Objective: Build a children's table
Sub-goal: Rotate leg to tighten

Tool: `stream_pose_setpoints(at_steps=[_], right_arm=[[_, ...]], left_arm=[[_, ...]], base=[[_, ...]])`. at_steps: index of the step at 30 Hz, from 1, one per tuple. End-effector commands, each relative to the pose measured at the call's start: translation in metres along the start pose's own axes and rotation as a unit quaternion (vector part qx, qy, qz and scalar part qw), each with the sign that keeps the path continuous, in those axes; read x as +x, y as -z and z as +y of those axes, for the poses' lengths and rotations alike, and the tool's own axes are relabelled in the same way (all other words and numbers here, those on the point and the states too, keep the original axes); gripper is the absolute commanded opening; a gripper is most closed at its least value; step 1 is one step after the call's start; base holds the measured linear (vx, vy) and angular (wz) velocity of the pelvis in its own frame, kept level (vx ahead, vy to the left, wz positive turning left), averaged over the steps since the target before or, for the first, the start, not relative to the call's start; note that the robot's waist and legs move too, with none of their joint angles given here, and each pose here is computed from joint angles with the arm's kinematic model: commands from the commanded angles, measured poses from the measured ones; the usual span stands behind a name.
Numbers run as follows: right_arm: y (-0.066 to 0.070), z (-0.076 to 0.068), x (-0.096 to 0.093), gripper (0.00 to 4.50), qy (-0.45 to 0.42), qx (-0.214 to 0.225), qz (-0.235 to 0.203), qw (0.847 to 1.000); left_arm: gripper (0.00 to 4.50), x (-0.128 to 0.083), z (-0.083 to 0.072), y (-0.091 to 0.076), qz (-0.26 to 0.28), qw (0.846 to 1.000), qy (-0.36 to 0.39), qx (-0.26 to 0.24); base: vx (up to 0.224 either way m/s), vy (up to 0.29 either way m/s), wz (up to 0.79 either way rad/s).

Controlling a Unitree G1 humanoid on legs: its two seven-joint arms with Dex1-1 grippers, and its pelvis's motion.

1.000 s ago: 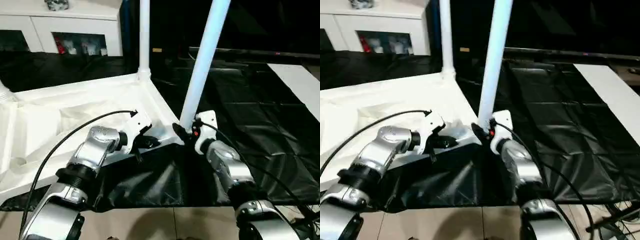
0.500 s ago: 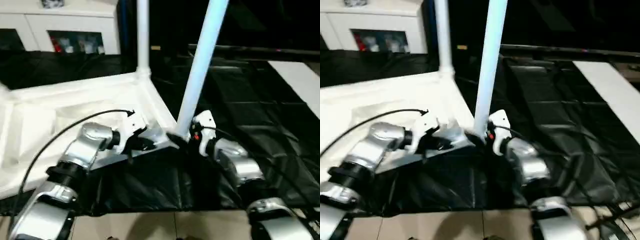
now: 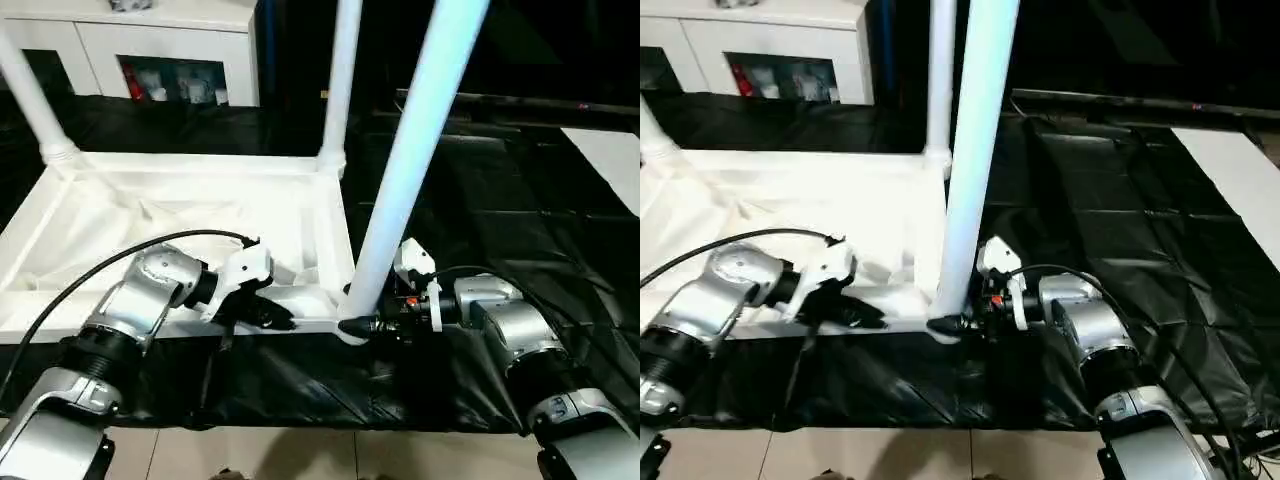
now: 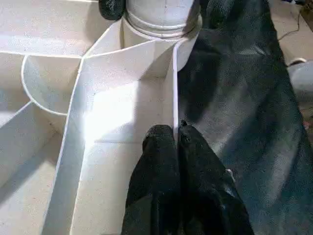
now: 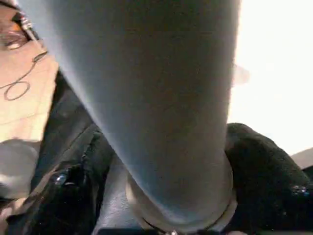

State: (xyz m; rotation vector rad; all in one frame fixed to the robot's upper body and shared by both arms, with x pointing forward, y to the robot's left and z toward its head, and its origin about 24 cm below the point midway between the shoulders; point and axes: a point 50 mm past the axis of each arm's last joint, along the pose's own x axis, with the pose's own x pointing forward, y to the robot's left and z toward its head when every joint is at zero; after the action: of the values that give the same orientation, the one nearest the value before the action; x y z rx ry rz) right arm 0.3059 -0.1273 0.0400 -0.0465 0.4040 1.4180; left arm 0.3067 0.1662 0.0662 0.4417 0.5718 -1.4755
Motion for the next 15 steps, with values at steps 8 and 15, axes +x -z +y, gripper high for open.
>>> stream_pose_setpoints(at_steps=[8,15], right_arm=[[0.003,0.006,0.007,2.75,-0.050,0.011,0.016,0.999],[0.007,0.013,0.018,2.60,-0.046,0.020,-0.007,0.999]], left_arm=[[0.00,-0.003,-0.007,0.006,0.021,0.999,0.040,0.000],[0.00,-0.001,-0.005,0.006,0.012,1.000,0.012,-0.010]], base=[[0.000,0.000,0.00],[0.000,0.000,0.00]])
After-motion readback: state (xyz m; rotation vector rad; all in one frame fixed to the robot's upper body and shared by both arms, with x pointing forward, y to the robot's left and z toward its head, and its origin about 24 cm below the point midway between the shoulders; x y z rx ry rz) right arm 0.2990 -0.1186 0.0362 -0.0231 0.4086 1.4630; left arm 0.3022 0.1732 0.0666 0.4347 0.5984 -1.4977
